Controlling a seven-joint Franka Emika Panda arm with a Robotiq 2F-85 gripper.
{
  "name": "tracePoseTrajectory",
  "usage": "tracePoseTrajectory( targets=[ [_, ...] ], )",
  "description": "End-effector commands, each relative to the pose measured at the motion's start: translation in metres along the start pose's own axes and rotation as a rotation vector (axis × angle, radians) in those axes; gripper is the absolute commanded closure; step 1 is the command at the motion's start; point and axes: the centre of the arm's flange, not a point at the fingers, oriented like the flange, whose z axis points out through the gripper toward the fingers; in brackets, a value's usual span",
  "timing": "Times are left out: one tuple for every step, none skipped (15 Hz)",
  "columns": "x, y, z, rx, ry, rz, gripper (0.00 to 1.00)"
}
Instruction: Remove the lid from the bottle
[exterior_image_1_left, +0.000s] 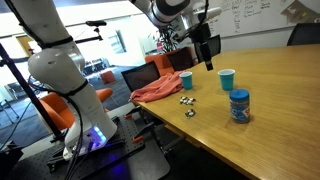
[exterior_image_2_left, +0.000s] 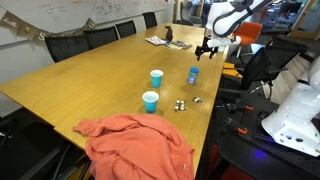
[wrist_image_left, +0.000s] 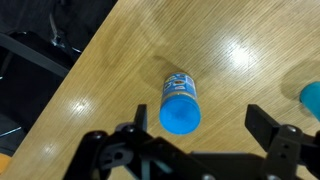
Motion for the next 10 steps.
tracePoseTrajectory(
  targets=[
    [0.021,0.013,0.036,0.08,0.047,0.113,0.0],
    [0.026,0.019,0.048,0.115,0.07,0.146,0.0],
    [0.03,0.023,0.056,0.142,0.077,0.181,0.0],
    [0.034,0.027,0.066,0.167,0.077,0.215,0.0],
    [0.036,0.03,0.074,0.183,0.068,0.244,0.0],
    [0.037,0.031,0.082,0.19,0.052,0.269,0.0],
    [0.038,0.032,0.087,0.201,0.038,0.287,0.0],
    [0.04,0.031,0.091,0.209,0.026,0.3,0.0],
    [0.042,0.03,0.093,0.217,0.018,0.313,0.0],
    [0.046,0.029,0.095,0.225,0.017,0.325,0.0]
  ],
)
